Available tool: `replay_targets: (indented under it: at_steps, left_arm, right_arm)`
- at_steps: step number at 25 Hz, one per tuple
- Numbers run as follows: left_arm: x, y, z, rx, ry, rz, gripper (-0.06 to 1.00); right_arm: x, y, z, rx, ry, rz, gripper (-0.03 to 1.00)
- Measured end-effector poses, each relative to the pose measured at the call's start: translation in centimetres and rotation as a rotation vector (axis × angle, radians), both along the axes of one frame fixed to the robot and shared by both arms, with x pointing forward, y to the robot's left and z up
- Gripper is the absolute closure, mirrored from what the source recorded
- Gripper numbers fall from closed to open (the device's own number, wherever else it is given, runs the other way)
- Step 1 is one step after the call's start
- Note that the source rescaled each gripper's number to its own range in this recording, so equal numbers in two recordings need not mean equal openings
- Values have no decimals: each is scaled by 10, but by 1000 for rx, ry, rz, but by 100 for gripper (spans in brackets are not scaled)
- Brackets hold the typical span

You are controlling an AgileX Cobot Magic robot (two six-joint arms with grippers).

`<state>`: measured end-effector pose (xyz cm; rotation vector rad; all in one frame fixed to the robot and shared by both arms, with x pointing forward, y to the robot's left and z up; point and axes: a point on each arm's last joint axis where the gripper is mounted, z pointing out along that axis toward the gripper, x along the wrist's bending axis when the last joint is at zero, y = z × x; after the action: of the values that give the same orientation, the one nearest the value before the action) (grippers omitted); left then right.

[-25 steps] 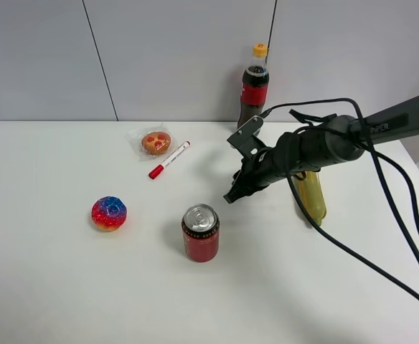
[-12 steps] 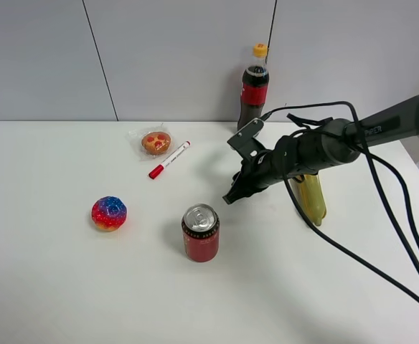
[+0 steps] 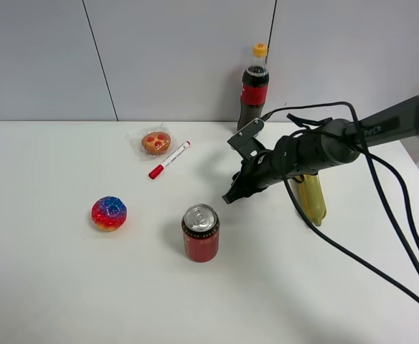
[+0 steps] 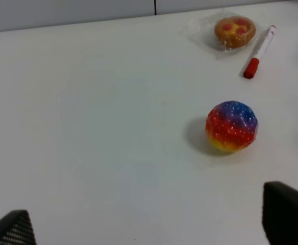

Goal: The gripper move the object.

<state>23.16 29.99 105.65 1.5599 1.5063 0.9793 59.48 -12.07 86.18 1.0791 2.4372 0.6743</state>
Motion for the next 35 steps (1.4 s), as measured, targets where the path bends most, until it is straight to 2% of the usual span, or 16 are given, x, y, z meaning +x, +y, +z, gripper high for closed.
replay_targets:
  at_steps: [1, 3, 5, 6, 8, 17, 24, 28, 35]
  left_arm:
    - [0, 0, 0, 0, 0, 0, -6]
    - [0, 0, 0, 0, 0, 0, -6]
    - [0, 0, 0, 0, 0, 0, -6]
    - [0, 0, 0, 0, 0, 0, -6]
    - [0, 0, 0, 0, 0, 0, -6]
    - [0, 0, 0, 0, 0, 0, -6]
    - [0, 0, 0, 0, 0, 0, -6]
    - [0, 0, 0, 0, 0, 0, -6]
    - [0, 0, 0, 0, 0, 0, -6]
  right_arm:
    - [0, 0, 0, 0, 1, -1, 77]
    - [0, 0, 0, 8, 2, -12, 44]
    - [0, 0, 0, 22, 8, -34, 17]
    - [0, 0, 0, 30, 12, -45, 9]
    - [0, 0, 0, 38, 16, -58, 1]
    - [-2, 0, 9, 49, 25, -58, -3]
    - [-9, 0, 62, 98, -6, -28, -3]
    - [-23, -1, 86, 106, 54, 11, -3]
    - [-66, -11, 156, 158, 167, 62, -3]
